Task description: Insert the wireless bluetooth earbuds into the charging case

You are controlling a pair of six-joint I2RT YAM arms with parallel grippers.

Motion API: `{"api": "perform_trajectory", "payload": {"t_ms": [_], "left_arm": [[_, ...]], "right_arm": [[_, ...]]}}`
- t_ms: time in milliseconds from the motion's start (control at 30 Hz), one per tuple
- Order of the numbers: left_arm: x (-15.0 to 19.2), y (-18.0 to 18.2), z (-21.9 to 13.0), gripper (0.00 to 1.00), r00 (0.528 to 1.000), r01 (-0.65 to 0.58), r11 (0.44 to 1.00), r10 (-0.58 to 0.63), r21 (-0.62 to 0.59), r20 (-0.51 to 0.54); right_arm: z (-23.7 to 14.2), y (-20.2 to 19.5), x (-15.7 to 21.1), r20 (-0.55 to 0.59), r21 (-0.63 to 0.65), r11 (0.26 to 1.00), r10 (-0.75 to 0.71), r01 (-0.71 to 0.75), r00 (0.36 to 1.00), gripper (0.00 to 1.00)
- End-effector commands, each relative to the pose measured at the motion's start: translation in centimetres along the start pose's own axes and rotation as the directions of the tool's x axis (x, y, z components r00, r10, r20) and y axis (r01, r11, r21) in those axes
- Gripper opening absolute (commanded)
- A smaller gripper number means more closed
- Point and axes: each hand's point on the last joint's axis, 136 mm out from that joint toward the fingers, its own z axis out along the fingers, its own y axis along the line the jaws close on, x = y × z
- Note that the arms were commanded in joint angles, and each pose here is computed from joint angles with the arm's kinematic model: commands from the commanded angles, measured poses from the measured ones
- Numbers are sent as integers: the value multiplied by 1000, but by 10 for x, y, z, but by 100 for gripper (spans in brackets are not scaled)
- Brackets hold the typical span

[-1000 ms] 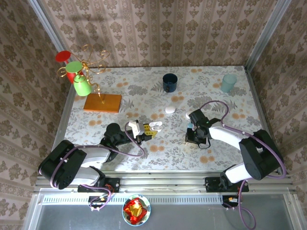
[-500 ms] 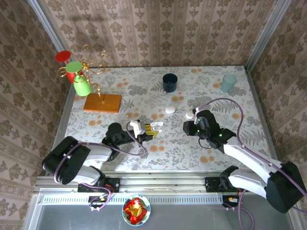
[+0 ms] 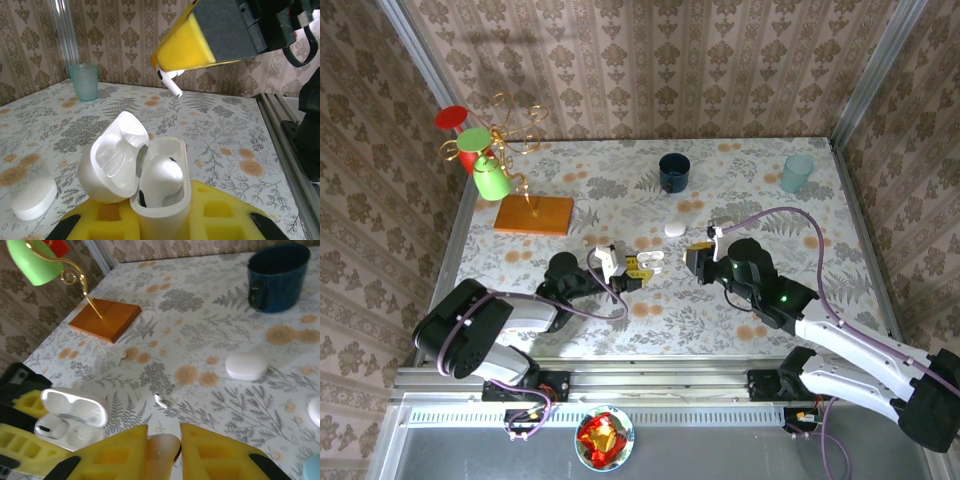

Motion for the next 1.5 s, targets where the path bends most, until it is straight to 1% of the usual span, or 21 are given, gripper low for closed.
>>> {"api": "perform_trajectory", "payload": {"t_ms": [0, 233, 433, 767, 900, 1067, 1167, 1333, 1467], "left_arm": [[-18, -2, 5, 0, 999, -12, 999, 11, 31, 51], [-17, -1, 5, 0, 999, 5, 1000, -6, 21, 49], [-18, -1, 4, 0, 999, 11, 1000, -12, 21, 51], [-21, 2, 2, 0, 998, 35, 999, -34, -7, 61], [-23, 4, 2, 0, 997, 52, 998, -51, -19, 65], [-25, 13, 2, 0, 994, 88, 994, -84, -62, 75], [-27, 15, 3, 0, 992, 105, 993, -100, -61, 81], [-27, 15, 4, 0, 991, 114, 992, -109, -60, 80], [-25, 15, 4, 0, 991, 114, 992, -109, -60, 75]], "right_arm": [[2, 15, -30, 80, 6, 998, -63, 63, 995, 22], [13, 39, -30, 59, -26, 992, -121, 122, 991, 22], [24, 47, -25, 36, -35, 989, -144, 145, 989, 22], [38, 39, -4, -23, 3, 982, -186, 187, 982, 22], [40, 39, 0, -30, 0, 983, -186, 186, 982, 22], [40, 39, 5, -41, -5, 982, -187, 187, 981, 24], [42, 38, 10, -54, -6, 982, -190, 190, 980, 25], [45, 42, 11, -68, -21, 981, -194, 193, 979, 27], [40, 45, 4, -47, -27, 984, -176, 175, 983, 29]]}}
